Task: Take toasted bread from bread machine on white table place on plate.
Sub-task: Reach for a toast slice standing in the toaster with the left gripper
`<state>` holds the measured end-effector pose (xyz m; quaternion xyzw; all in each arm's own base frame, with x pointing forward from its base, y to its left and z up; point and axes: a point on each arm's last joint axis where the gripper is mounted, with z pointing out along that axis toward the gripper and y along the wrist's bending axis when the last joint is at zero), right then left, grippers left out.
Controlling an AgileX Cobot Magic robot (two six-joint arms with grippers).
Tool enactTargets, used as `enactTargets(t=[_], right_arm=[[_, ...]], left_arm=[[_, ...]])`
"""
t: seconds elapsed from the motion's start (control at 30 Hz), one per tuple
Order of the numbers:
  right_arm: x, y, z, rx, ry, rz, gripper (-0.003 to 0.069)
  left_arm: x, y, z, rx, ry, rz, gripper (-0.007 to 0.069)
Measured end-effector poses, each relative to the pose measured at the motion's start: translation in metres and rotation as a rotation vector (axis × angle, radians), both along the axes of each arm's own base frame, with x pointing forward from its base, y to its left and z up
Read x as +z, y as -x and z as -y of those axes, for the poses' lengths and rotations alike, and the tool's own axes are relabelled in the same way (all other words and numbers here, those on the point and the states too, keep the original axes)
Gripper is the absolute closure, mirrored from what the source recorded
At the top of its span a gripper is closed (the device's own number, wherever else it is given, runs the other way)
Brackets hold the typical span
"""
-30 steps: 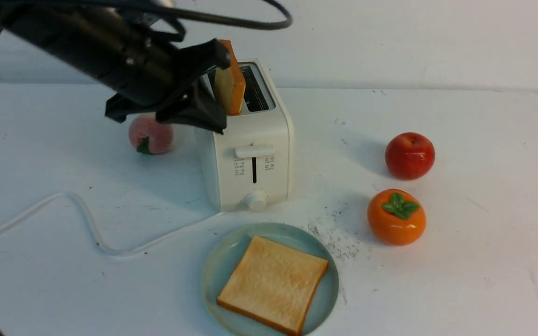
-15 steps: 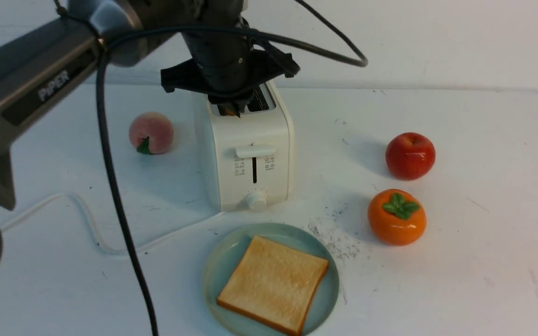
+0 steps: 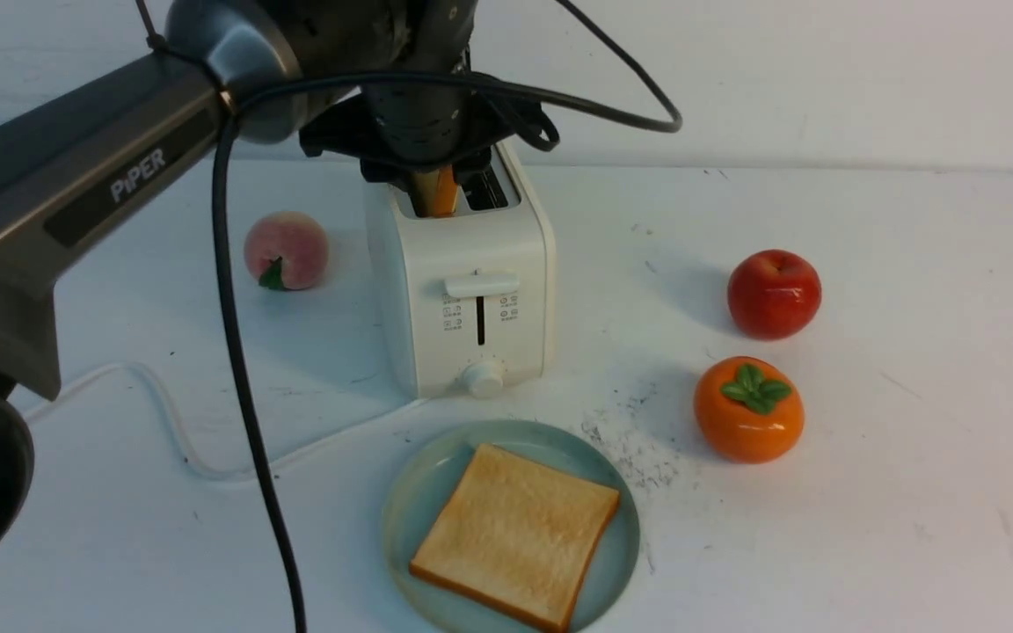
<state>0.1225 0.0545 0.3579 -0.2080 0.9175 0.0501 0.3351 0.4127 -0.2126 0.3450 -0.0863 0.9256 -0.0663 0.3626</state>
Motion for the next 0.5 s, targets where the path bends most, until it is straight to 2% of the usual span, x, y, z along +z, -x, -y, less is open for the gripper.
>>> enactTargets(t=[0.23,0.5], right_arm=[[0.000,0.000,0.000,0.001,-0.003,-0.001,0.0657],[0.000,0.001,-0.003,0.008,-0.035,-0.016,0.0654]], left_arm=[[0.007,-0.006,0.005,-0.038,0.033,0.107,0.0262],[-0.006,-0.016,0.004,-0.034,-0.044,0.121,0.0262]])
